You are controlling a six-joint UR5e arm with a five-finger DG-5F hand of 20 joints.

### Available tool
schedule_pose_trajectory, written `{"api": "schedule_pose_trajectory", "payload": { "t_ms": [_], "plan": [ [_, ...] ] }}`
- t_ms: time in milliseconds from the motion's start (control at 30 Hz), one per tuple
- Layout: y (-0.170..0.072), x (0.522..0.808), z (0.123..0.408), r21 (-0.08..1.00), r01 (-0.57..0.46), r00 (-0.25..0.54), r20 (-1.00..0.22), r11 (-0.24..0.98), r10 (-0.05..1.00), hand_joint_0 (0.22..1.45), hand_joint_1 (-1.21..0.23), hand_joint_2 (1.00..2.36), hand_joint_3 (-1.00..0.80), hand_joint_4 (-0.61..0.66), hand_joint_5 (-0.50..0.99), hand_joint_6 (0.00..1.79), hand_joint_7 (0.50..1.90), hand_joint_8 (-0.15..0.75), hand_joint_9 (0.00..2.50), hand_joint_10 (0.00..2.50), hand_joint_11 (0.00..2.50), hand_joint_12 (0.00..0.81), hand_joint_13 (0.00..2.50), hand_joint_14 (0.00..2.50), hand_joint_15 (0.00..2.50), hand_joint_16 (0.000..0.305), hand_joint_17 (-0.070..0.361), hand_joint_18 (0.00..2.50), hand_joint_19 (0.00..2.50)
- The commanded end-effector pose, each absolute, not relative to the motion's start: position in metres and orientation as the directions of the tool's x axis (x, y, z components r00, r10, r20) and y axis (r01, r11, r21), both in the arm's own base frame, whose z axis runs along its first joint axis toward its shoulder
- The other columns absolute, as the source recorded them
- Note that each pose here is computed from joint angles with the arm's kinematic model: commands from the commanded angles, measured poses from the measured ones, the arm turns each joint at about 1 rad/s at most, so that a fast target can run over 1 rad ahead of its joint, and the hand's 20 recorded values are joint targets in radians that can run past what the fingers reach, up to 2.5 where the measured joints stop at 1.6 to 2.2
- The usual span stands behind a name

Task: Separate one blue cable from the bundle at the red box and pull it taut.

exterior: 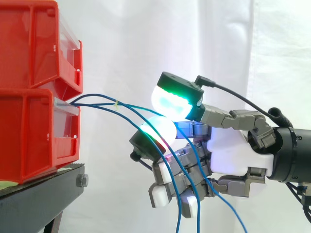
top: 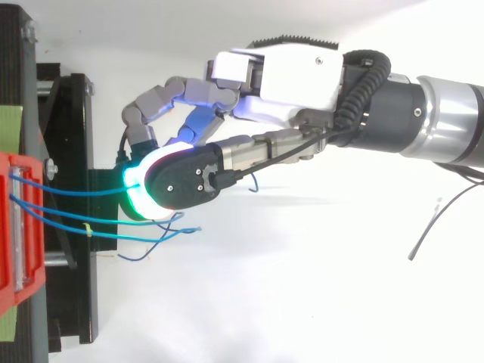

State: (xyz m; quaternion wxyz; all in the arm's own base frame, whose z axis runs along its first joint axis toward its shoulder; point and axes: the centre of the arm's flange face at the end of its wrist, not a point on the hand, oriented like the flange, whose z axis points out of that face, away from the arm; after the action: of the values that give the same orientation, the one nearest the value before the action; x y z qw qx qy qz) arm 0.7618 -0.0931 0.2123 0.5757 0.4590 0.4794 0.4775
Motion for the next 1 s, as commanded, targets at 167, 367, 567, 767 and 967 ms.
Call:
{"api": "schedule_pose_trajectory", "payload": {
  "t_ms": [167,367,567,767,967],
  "plan": [
    [-0.0942,0.7617,0.2123,0.986,-0.107,0.099,-0.117,0.127,0.988,0.56,-0.58,1.02,-0.17,0.24,-0.18,0.79,1.33,0.345,0.91,0.02,0.87,0.374,0.90,0.02,0.50,0.053,0.118,0.94,0.84],
    [-0.0948,0.7616,0.2123,0.985,-0.105,0.105,-0.124,0.135,0.987,0.57,-0.66,1.02,-0.23,0.25,-0.20,0.81,1.31,0.344,0.88,0.02,0.90,0.373,0.89,0.02,0.48,0.053,0.119,0.94,0.82],
    [-0.0950,0.7616,0.2123,0.985,-0.105,0.107,-0.125,0.136,0.986,0.61,-0.70,1.01,-0.33,0.24,-0.22,0.83,1.28,0.336,0.86,0.02,0.92,0.363,0.88,0.02,0.47,0.052,0.118,0.94,0.79],
    [-0.0950,0.7617,0.2111,0.985,-0.103,0.107,-0.130,0.141,0.986,0.62,-0.71,1.01,-0.38,0.24,-0.22,0.83,1.28,0.336,0.85,0.02,0.91,0.362,0.88,0.02,0.47,0.052,0.117,0.94,0.77],
    [-0.0949,0.7618,0.2124,0.984,-0.106,0.108,-0.129,0.141,0.986,0.62,-0.71,1.01,-0.39,0.24,-0.22,0.84,1.28,0.336,0.85,0.02,0.91,0.361,0.88,0.02,0.47,0.052,0.116,0.94,0.77]
  ]
}}
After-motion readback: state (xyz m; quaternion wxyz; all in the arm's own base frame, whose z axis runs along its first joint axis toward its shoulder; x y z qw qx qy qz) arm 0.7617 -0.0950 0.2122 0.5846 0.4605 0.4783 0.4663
